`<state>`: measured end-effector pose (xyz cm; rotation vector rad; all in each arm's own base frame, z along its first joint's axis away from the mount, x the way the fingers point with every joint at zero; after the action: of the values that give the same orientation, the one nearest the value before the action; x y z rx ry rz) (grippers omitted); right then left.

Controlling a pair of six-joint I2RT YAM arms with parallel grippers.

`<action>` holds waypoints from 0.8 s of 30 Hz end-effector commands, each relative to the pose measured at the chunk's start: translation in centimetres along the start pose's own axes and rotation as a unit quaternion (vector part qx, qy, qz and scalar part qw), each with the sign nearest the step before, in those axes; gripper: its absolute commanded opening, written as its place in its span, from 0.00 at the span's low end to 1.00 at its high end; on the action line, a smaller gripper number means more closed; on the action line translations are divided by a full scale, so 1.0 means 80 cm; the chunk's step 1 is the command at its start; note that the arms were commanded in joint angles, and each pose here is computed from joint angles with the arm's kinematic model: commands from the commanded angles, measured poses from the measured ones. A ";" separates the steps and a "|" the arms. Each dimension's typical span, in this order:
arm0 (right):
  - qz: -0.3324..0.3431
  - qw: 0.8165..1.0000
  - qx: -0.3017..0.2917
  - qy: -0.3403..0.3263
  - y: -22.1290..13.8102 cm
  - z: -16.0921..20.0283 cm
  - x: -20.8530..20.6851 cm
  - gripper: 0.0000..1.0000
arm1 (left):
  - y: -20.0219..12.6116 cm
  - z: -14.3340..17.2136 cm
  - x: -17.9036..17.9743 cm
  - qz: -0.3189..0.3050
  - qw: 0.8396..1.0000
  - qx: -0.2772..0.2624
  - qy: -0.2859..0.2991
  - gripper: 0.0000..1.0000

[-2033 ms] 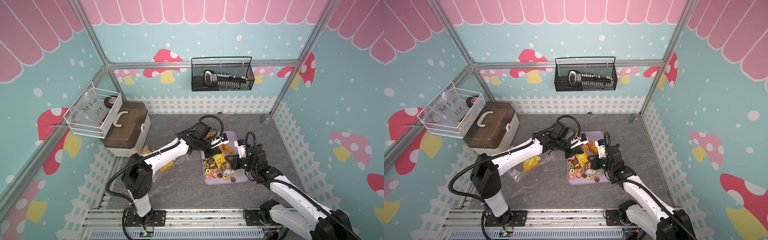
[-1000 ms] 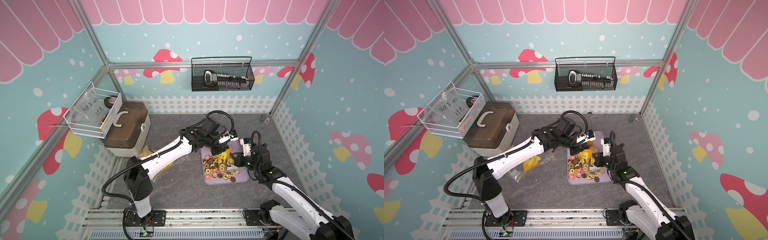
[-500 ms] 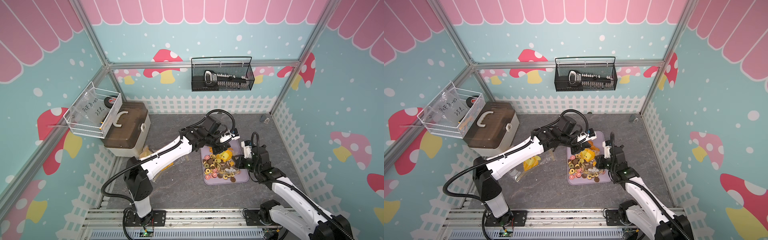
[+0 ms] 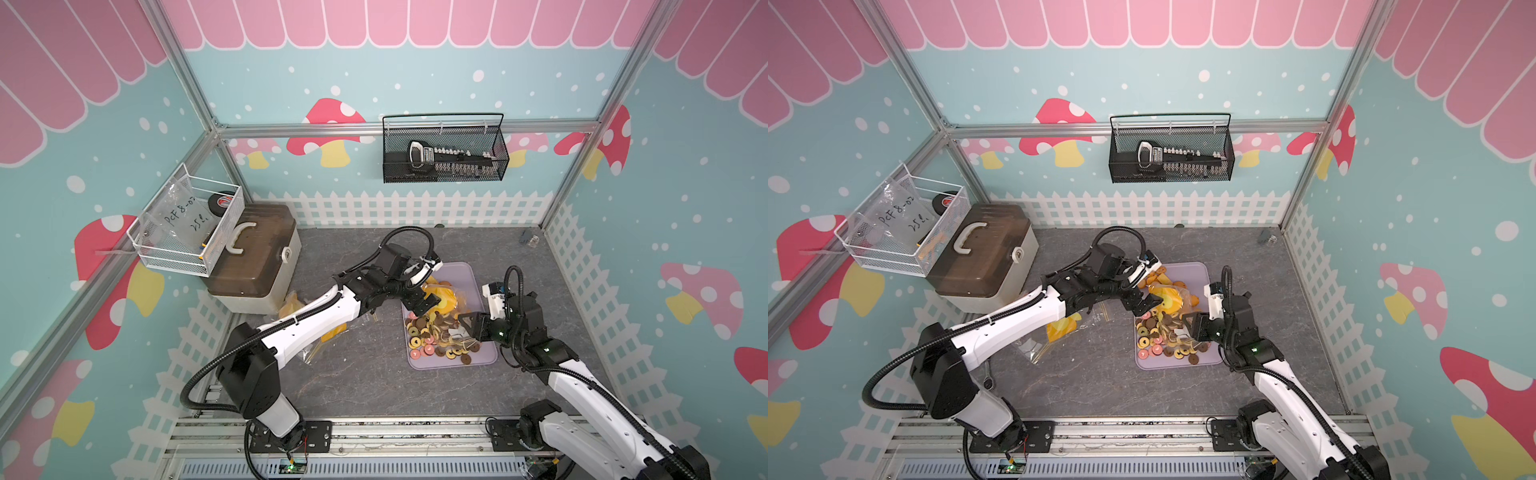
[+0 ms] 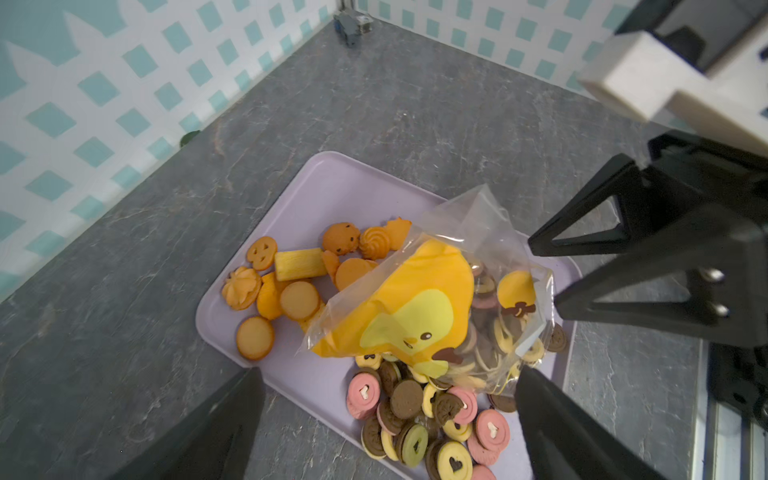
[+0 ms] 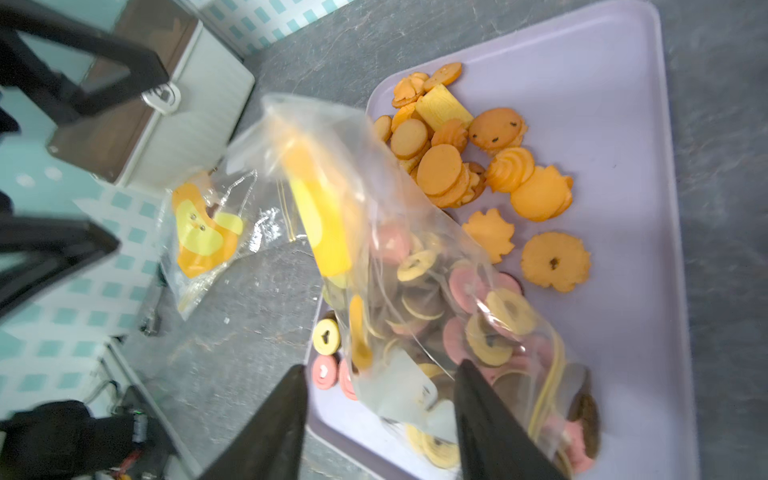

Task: Pour cookies out of the ziploc bag
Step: 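Pour the cookies out of the ziploc bag onto the tray.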

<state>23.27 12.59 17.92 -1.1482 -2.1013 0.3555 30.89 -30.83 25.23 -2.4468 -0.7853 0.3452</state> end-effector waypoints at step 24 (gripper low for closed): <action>0.029 0.960 0.199 -0.193 0.083 -0.125 0.048 0.96 | -0.056 0.108 0.097 -0.168 0.918 -0.053 -0.355 0.99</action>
<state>33.48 18.30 23.74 -1.0188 -2.1671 0.8654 31.81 -20.98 21.19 -2.2560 -1.4662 1.0111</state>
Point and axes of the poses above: each gripper's point midway between its finger pads, its own y axis out along the fingers, its own x axis along the line the jaws close on, z = x × y, the point moved 4 cm from there along -y, back along the fingers, and after that the axes turned 5 degrees about -y, right-handed, at the moved point
